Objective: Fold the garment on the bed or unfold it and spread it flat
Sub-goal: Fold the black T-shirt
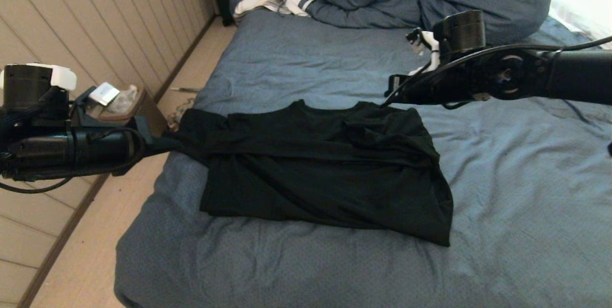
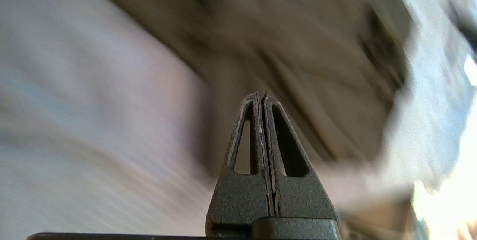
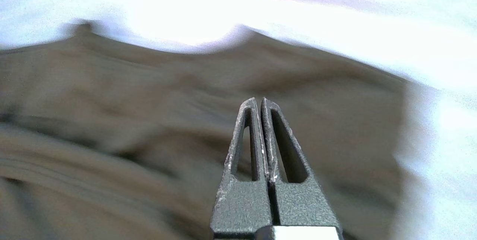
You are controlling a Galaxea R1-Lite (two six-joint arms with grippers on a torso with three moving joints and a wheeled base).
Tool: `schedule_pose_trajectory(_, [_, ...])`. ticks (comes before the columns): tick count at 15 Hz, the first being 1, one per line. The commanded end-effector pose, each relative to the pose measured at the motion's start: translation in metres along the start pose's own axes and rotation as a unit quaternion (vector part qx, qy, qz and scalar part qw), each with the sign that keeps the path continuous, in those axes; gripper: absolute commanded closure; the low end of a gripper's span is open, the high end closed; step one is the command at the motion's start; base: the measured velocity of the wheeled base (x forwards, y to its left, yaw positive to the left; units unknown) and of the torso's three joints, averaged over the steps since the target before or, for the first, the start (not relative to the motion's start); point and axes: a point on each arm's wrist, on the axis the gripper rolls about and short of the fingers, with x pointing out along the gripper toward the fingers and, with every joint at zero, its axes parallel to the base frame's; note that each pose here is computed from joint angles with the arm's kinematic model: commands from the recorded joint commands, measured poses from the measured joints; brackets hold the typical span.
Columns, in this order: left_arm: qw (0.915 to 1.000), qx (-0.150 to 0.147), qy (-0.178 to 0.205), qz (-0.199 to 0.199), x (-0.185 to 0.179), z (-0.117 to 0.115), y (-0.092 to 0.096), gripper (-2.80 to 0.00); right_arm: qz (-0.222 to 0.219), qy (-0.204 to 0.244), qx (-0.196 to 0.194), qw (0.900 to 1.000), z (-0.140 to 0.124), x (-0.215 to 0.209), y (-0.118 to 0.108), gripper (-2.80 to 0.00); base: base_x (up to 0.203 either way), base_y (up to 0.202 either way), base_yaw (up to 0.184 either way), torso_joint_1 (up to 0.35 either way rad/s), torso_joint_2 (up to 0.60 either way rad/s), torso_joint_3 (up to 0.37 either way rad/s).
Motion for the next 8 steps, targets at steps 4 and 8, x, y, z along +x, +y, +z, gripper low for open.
schedule_pose_trajectory(4, [0.9979, -0.021, -0.048, 0.039, 0.030, 0.034, 0.059, 0.00, -0.041, 0.006, 0.021, 0.999, 0.005, -0.066, -0.025, 0.00, 0.000, 0.000, 0.000, 0.000, 0.00, 0.000])
schedule_pose_trajectory(8, [0.9973, -0.031, -0.044, 0.050, 0.049, 0.042, 0.076, -2.80, -0.048, 0.011, 0.019, 0.999, 0.007, -0.072, -0.024, 0.00, 0.000, 0.000, 0.000, 0.000, 0.00, 0.000])
